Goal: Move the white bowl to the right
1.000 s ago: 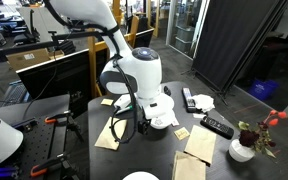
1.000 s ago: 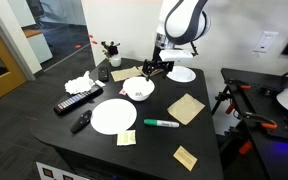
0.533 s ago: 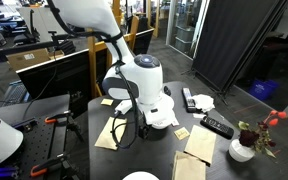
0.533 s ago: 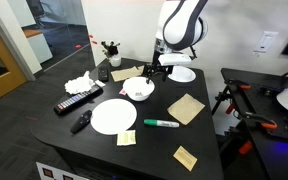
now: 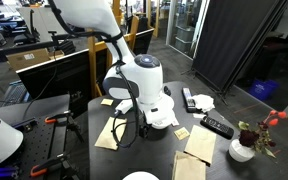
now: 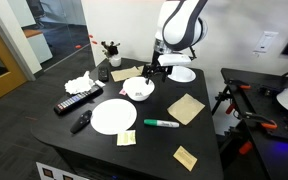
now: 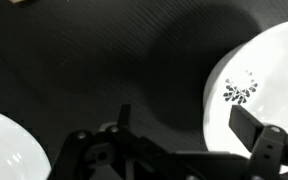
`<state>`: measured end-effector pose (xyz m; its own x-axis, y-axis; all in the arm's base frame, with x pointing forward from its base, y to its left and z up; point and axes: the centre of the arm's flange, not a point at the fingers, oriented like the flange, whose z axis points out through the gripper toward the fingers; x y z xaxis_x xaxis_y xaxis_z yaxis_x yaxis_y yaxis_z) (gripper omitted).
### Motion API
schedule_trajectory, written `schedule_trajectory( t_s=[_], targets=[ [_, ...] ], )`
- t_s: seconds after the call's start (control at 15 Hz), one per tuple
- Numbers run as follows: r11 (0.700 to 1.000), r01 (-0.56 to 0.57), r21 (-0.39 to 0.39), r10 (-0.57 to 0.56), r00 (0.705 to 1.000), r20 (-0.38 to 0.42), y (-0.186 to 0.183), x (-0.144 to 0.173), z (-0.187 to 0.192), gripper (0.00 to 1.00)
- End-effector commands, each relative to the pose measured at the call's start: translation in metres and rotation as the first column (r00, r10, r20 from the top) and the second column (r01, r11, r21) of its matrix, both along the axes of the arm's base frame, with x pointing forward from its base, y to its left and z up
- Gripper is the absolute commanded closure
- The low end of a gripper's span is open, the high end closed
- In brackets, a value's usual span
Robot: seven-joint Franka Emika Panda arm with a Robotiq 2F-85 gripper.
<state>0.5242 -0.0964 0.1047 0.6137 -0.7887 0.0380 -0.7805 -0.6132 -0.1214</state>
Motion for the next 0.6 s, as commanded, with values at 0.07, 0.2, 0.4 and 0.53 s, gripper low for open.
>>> schedule_trajectory(
  t_s=[0.07, 0.2, 0.4, 0.53],
  targets=[
    [1.000, -0.003, 0.025, 0.003, 1.000, 0.014, 0.002, 0.007, -0.005, 0.00],
    [1.000, 0.001, 0.026, -0.002, 1.000, 0.010, 0.004, 0.009, -0.008, 0.00],
    [1.000, 0.005, 0.027, -0.005, 1.000, 0.006, 0.003, 0.012, -0.013, 0.28],
    [1.000, 0.004, 0.029, -0.004, 1.000, 0.006, 0.003, 0.014, -0.016, 0.41]
  ],
)
